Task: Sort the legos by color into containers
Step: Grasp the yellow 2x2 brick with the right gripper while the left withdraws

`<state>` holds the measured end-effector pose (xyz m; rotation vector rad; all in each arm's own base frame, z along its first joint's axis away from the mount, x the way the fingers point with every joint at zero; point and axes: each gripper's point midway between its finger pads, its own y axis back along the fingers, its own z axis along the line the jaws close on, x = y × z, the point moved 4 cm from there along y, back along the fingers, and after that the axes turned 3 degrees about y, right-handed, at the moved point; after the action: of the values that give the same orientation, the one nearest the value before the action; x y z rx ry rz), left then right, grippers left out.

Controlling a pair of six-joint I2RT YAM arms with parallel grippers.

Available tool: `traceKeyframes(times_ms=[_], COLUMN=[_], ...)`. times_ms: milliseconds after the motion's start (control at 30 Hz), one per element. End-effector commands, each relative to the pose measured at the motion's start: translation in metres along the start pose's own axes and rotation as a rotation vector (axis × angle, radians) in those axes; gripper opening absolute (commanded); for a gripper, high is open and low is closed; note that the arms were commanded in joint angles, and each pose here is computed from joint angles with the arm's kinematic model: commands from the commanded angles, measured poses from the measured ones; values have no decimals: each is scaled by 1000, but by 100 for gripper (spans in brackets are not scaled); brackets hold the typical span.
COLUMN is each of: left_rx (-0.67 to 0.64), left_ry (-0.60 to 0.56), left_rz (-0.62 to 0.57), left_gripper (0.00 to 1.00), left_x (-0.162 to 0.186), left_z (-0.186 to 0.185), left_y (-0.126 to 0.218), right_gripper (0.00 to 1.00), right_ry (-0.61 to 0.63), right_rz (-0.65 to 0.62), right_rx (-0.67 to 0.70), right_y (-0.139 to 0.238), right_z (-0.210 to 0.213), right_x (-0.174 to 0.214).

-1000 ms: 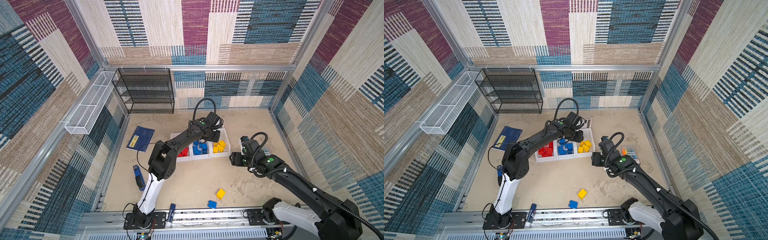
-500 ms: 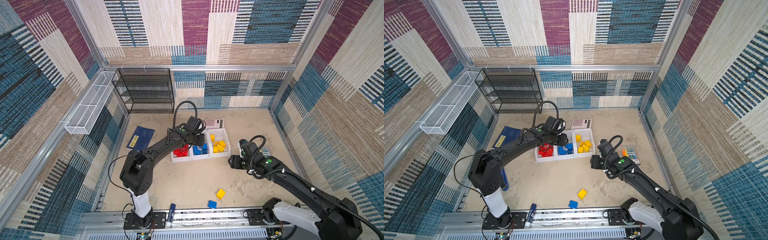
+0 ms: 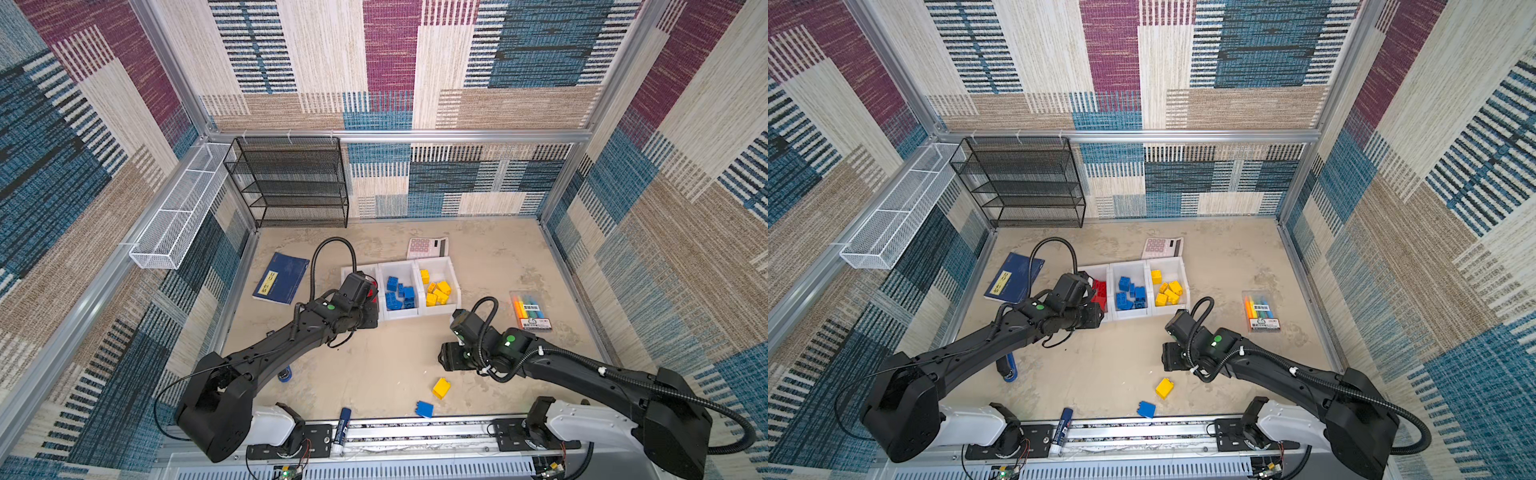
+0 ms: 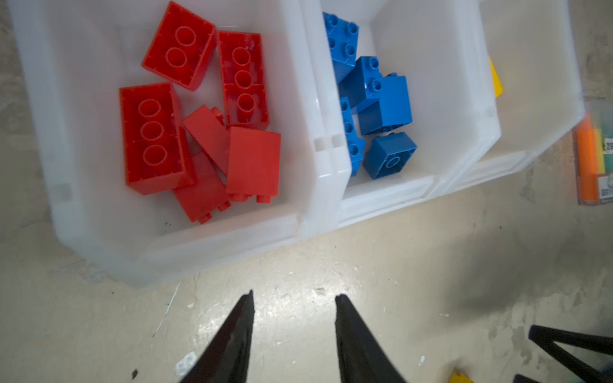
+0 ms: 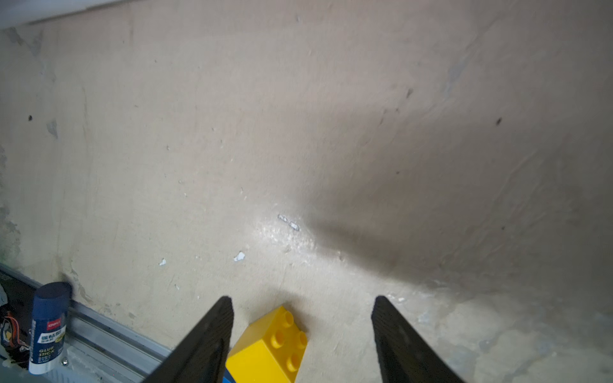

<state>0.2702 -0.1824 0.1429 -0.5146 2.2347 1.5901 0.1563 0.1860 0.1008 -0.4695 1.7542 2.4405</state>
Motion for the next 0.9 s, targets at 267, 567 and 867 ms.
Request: traceKeyframes(times_ms=[267, 567, 867], left_rx=[-3, 1, -5], left_ry=[27, 33, 32], left_rz=[-42, -32, -18], left_gripper=[43, 44, 44], left_x=[-5, 0, 5], left_z=[3, 5, 9], left_y=[2, -1, -3], right_gripper=[69, 69, 67], right_ry=[-13, -23, -43], right_rz=[140, 167, 181], right_rx=[35, 38, 57], right_y=[-13, -15, -23], right_z=[16, 22, 24], right_x=[39, 50, 55])
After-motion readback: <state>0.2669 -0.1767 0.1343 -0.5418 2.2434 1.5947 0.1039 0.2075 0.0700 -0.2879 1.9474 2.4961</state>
